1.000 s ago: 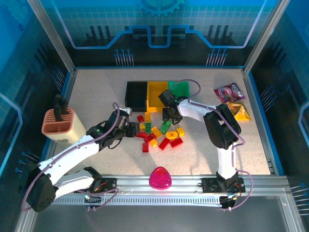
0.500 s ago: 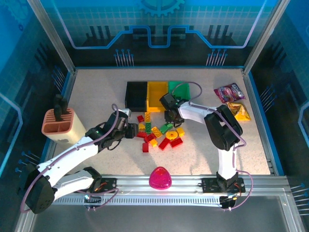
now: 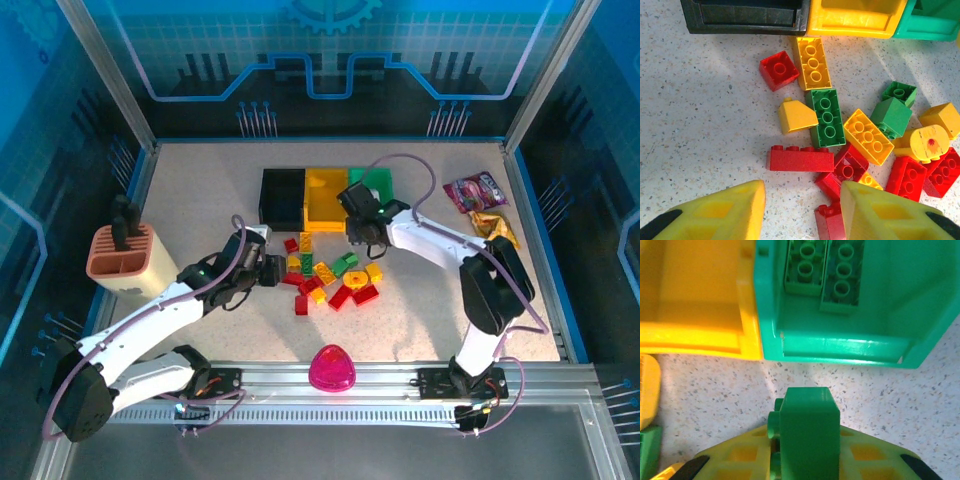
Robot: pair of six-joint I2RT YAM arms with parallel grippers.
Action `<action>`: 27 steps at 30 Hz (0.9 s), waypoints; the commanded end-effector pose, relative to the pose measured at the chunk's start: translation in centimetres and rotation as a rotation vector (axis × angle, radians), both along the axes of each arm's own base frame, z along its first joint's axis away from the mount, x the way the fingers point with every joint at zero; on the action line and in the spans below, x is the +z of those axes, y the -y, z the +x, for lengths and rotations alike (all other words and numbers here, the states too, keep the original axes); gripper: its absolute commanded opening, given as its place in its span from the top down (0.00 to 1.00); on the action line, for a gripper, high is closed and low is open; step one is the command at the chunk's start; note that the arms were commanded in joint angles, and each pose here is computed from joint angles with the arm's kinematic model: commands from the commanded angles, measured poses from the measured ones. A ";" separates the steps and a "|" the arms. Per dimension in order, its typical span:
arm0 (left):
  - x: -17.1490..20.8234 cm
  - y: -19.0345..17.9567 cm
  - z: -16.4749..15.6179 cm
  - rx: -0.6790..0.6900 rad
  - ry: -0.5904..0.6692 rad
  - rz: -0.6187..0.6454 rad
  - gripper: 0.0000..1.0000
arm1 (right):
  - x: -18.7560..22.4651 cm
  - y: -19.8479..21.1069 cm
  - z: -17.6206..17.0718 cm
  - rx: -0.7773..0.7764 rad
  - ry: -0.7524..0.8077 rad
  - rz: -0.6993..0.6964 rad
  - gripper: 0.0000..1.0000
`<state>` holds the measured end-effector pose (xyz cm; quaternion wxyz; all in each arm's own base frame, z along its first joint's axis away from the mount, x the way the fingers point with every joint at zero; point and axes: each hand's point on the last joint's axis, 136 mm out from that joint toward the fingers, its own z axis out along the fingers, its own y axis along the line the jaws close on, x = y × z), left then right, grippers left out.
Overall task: Sort the legos into containers by color
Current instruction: Pick up the lego from the center of the table, then place the lego in the container.
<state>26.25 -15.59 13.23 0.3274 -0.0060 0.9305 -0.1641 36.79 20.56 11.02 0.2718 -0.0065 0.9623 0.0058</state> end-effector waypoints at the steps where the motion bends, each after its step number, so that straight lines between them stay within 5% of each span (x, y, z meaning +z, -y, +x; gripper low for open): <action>1: -0.4 -0.3 -0.4 0.015 -0.008 -0.013 0.56 | 2.3 1.3 2.1 0.008 0.033 -0.025 0.77; 17: -0.6 1.7 -1.5 -0.020 -0.034 -0.061 0.58 | 1.8 4.1 11.0 -0.034 -0.013 -0.017 0.74; 21: -0.2 2.4 -1.4 -0.038 -0.032 -0.060 0.58 | 2.5 4.5 11.7 -0.052 -0.009 -0.037 0.36; 27: 0.0 3.6 -1.0 -0.067 -0.041 -0.044 0.57 | 4.7 4.1 9.5 -0.037 0.054 -0.003 0.31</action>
